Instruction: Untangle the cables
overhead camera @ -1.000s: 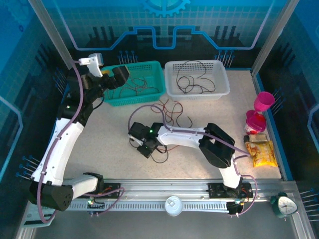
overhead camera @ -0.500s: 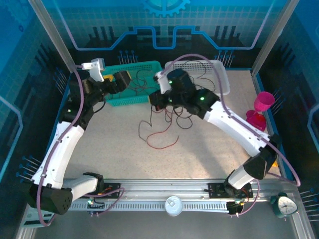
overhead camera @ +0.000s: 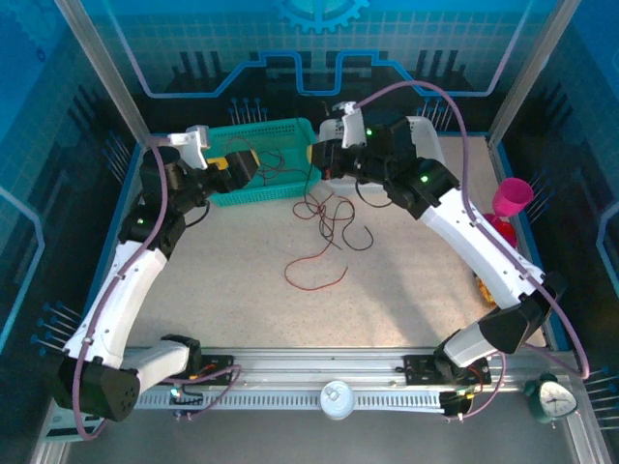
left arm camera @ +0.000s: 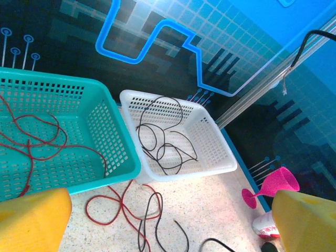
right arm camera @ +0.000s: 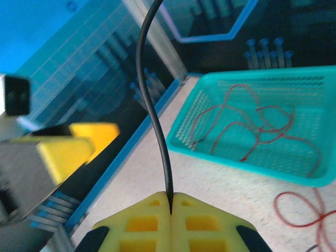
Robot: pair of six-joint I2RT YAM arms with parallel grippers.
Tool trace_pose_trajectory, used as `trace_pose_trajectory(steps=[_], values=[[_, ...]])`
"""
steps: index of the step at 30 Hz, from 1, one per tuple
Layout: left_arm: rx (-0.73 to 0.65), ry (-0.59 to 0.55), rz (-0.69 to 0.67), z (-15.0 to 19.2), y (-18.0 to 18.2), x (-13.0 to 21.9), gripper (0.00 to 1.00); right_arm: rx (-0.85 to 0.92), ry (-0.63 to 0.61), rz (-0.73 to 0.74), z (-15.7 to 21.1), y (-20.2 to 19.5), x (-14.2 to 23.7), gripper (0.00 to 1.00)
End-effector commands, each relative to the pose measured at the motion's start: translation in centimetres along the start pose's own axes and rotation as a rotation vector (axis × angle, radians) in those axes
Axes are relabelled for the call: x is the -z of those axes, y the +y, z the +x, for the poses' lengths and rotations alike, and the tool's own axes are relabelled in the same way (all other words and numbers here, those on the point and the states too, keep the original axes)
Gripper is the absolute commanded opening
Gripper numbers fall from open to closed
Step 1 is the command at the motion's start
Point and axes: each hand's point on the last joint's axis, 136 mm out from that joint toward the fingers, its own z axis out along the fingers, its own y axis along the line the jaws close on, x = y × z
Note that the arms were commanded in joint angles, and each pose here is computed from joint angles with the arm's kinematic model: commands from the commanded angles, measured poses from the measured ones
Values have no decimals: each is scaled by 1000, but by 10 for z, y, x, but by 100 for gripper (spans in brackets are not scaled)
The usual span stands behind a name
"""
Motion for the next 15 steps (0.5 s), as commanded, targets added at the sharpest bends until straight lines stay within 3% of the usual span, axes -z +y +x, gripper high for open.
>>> trace_pose_trajectory(steps=[1, 11, 15], values=[[6, -18, 49, -4, -11, 8, 99, 27, -211, 134, -56, -23, 28, 0], [23, 35, 62, 16, -12, 6, 99, 161, -483, 515, -131, -116, 18, 0], [26, 60, 65, 25, -14, 5, 99, 198, -508, 609, -154, -154, -7, 0]])
